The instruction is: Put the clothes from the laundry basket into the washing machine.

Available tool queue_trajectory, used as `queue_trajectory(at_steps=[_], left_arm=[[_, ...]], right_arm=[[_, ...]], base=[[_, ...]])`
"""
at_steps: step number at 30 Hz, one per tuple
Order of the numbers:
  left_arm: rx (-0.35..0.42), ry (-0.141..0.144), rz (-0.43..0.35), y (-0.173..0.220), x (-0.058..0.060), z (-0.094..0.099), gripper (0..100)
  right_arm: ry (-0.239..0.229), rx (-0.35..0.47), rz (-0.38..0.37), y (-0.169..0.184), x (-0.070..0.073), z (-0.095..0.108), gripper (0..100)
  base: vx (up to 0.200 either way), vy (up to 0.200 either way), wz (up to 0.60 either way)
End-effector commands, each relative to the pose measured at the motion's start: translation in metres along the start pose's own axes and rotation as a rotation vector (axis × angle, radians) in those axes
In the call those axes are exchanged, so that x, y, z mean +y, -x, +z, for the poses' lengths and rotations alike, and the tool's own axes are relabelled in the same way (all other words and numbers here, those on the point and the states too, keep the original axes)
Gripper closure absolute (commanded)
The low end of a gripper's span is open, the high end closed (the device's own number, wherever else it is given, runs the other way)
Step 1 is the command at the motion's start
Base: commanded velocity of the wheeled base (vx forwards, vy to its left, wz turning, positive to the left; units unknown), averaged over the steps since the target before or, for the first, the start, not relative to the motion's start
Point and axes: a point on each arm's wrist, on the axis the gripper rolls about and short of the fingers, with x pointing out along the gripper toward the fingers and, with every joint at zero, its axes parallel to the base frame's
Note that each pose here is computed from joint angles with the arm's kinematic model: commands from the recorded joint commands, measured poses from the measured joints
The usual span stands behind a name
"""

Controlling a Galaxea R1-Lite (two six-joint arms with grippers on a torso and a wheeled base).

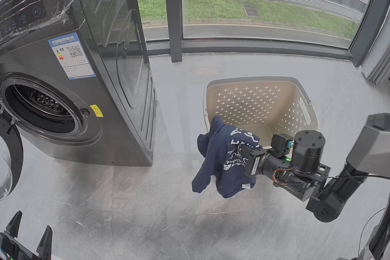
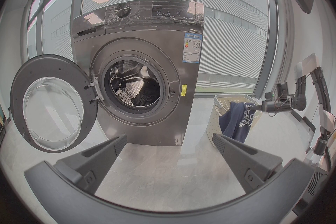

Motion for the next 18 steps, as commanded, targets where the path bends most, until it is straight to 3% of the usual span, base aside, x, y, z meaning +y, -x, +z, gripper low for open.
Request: queue_trajectory(at_steps=[1, 5, 6, 8, 11, 18], left_arm=[[0.012, -0.001, 0.001, -0.001, 0.0, -0.004, 0], [0.014, -0.002, 0.001, -0.001, 0.0, -0.005, 0], [0.014, -0.001, 0.001, -0.001, 0.0, -0.005, 0], [0.014, -0.002, 0.001, -0.001, 0.0, -0.005, 0], [0.014, -0.002, 0.001, -0.001, 0.0, -0.005, 0], [0.015, -0.002, -0.001, -0.001, 0.0, -0.004, 0]], right_arm=[[0.014, -0.167, 0.125, 0.06, 0.016, 0.039, 100], [0.021, -0.216, 0.197, 0.073, 0.028, 0.047, 100], [0.049, -0.251, 0.215, 0.075, 0.033, 0.053, 100], [0.062, -0.311, 0.222, 0.077, 0.036, 0.067, 100], [0.064, -0.336, 0.217, 0.079, 0.035, 0.074, 100], [0.065, -0.333, 0.221, 0.081, 0.037, 0.074, 100]], base=[[0.0, 0.0, 0.0], [0.0, 0.0, 0.0], [0.0, 0.0, 0.0], [0.0, 0.0, 0.0], [0.0, 0.0, 0.0], [-0.2, 0.0, 0.0]])
